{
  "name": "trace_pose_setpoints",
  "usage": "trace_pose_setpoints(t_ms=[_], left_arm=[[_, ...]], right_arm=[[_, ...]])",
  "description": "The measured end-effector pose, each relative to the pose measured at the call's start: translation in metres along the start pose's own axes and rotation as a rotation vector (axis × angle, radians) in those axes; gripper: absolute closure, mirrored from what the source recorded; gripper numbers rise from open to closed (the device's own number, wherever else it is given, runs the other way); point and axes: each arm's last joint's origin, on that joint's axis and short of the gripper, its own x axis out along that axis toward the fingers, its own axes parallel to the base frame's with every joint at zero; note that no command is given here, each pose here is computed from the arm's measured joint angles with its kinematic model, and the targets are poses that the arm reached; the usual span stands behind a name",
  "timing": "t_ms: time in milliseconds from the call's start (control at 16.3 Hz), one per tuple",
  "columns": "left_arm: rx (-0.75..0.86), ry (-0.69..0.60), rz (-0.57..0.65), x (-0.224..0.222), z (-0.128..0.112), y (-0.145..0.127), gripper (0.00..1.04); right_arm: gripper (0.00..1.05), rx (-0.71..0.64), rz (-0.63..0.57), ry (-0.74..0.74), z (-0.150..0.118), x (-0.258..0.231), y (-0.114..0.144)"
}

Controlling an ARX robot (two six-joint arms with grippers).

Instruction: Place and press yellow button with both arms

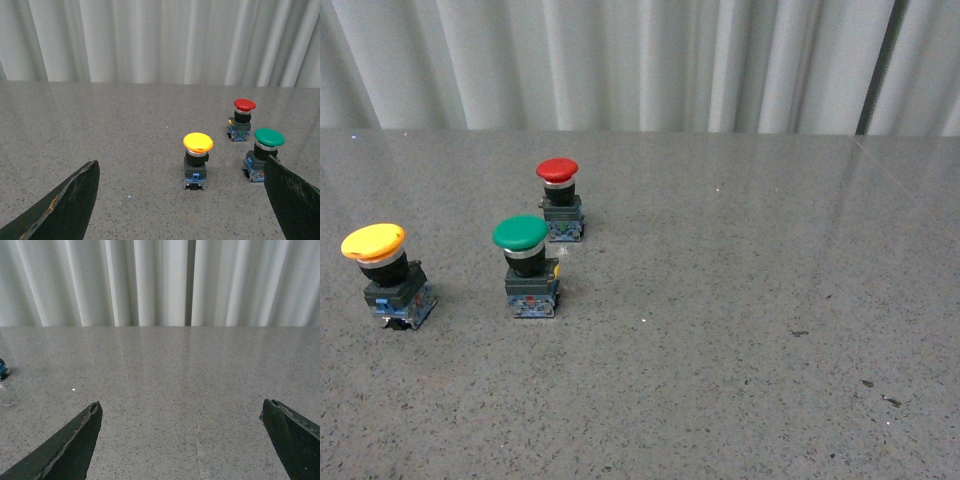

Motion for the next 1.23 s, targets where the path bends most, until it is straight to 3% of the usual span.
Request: trace_pose_setpoints(t_ms=[1227], left_arm=[[0.000,0.000,0.000,0.0000,0.0000,0.0000,0.07]], right_arm=[[0.06,0.000,0.000,0.000,0.0000,0.0000,0.0000]])
